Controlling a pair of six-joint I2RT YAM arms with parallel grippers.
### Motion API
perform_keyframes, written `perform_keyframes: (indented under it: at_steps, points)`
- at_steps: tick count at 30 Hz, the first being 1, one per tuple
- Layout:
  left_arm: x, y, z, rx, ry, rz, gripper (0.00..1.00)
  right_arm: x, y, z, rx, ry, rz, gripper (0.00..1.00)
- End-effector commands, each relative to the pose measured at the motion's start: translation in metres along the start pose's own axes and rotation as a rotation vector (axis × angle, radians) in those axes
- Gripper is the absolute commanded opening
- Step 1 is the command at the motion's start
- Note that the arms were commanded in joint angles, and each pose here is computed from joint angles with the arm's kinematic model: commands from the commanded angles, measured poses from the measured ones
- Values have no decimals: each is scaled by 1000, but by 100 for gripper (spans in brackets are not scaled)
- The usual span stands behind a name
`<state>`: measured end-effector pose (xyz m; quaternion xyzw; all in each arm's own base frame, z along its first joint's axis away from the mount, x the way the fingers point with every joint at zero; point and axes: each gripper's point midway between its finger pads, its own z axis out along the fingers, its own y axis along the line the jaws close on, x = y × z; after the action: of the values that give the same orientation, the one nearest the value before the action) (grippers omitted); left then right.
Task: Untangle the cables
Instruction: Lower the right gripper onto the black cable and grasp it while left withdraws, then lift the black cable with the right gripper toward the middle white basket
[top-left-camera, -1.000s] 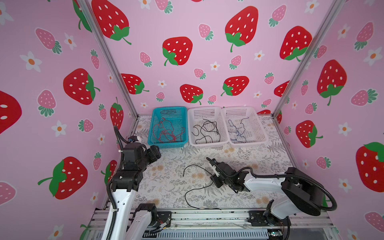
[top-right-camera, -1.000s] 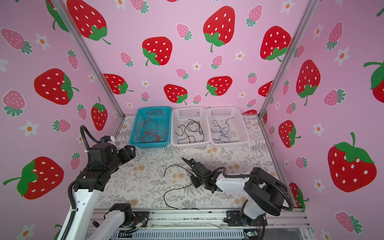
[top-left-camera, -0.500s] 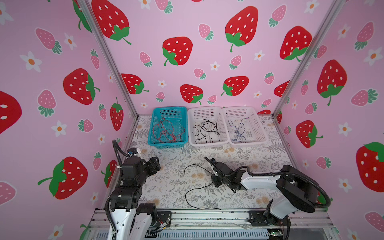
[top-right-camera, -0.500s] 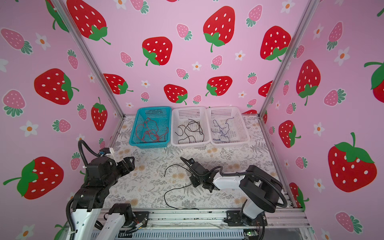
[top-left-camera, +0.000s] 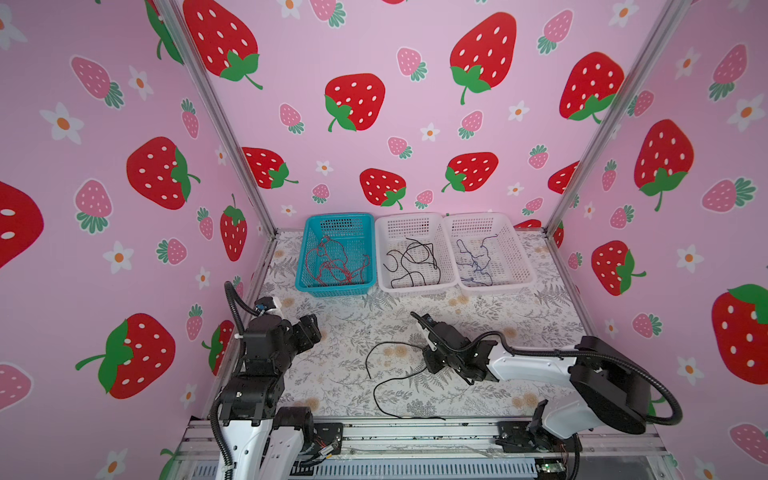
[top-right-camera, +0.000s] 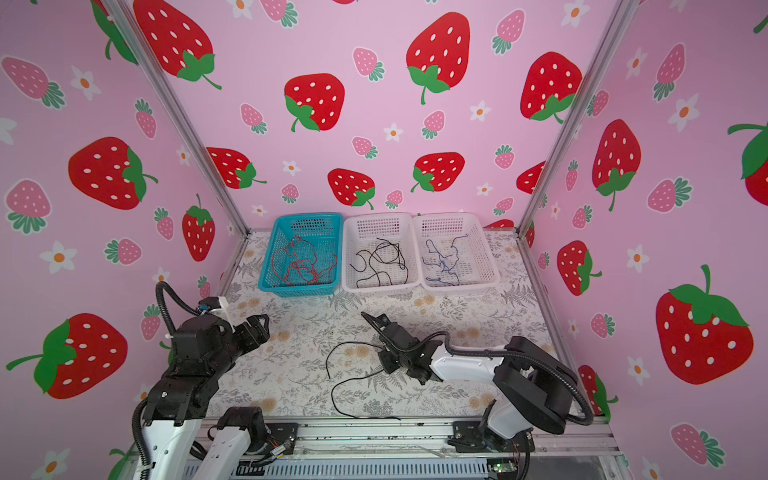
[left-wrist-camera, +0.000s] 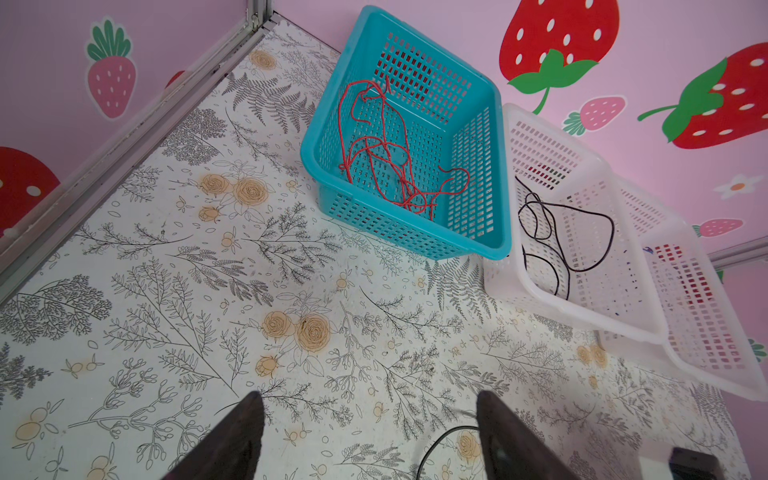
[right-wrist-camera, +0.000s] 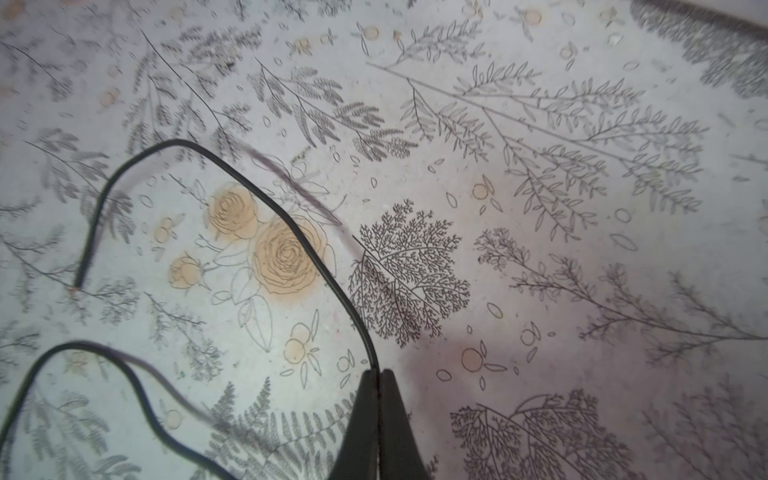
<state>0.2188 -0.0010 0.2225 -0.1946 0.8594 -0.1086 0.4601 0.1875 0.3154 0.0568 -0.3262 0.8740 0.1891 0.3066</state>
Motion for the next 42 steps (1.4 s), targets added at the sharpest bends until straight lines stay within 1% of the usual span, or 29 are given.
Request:
perform_keyframes:
  at_steps: [1,4,8,11,13,20,27,32,36,42]
  points:
    - [1,1,0,0,-6,14,82,-23,6,-17,-11,-56,7,0]
    - [1,0,0,1,-5,15,82,-24,6,-23,-14,-55,11,0]
    - [1,0,0,1,-5,13,82,-32,7,-35,-27,-97,21,0]
    - [1,0,0,3,-5,15,82,-50,8,-50,-26,-146,23,0]
    - [1,0,0,3,-5,14,82,-66,10,-63,-29,-189,15,0]
    - [2,0,2,3,4,14,82,-141,13,-125,14,-356,-32,0]
    - [3,-1,3,7,13,13,82,-213,15,-186,75,-503,-77,0]
    - [4,-1,5,8,22,13,82,-259,13,-222,130,-585,-108,0]
    - [5,-2,5,13,27,13,82,-296,2,-246,162,-655,-102,0]
    - [6,-4,6,19,33,15,82,-340,-22,-257,182,-688,-78,0]
